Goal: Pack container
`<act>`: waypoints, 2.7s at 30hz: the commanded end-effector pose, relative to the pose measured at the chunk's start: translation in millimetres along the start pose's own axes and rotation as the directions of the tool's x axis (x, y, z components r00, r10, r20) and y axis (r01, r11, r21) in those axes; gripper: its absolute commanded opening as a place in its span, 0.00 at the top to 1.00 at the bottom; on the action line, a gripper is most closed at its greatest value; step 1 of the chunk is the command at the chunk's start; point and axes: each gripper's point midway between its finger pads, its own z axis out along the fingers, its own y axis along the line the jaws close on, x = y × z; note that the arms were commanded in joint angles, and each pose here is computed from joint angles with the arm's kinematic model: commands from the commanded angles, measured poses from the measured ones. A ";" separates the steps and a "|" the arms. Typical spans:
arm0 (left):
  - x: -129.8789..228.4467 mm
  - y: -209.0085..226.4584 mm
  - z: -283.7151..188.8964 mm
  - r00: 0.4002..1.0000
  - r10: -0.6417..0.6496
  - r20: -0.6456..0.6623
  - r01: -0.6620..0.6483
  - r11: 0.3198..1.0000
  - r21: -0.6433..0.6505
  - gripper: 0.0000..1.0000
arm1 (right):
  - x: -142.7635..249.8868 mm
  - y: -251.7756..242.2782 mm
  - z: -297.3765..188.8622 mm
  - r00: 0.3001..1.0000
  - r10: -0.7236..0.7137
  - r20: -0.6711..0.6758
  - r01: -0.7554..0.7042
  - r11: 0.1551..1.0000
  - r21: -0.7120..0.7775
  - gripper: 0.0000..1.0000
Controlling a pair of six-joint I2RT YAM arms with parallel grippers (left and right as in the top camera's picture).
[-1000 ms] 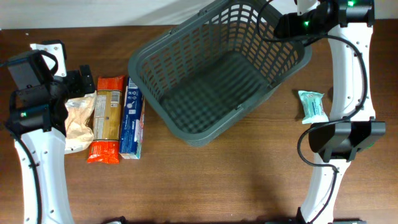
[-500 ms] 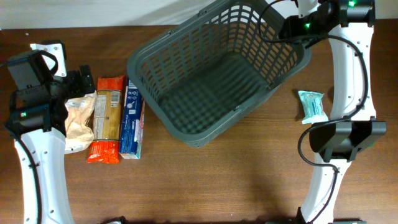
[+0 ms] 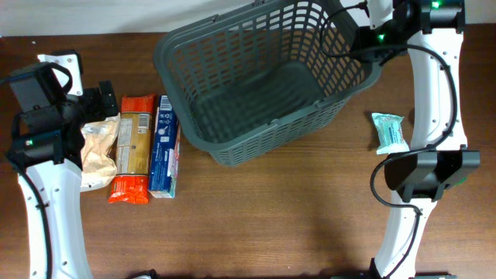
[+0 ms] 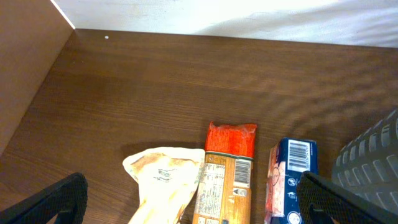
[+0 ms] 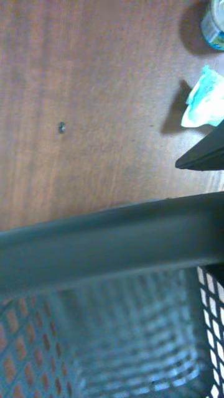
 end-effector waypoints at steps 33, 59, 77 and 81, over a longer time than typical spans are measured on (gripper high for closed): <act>-6.9 0.4 -2.2 1.000 -0.011 0.017 0.011 1.000 0.009 0.01 | 50.8 8.5 2.8 0.904 0.383 -0.189 -0.364 0.923 0.128 0.75; -6.9 0.4 -2.2 1.000 -0.011 0.017 0.011 1.000 0.009 0.01 | 50.1 -4.8 1.6 0.878 0.456 -0.146 -0.424 0.882 0.207 0.68; -7.8 0.5 -2.2 1.000 -0.011 0.021 0.011 1.000 0.008 0.01 | -7.3 23.4 -266.8 0.786 0.159 0.598 -0.234 0.971 0.049 0.17; -7.4 -5.4 -2.4 1.000 -0.012 0.020 0.011 0.999 0.042 0.01 | 27.9 -12.8 -319.5 0.712 0.182 0.678 -0.377 0.914 0.150 0.17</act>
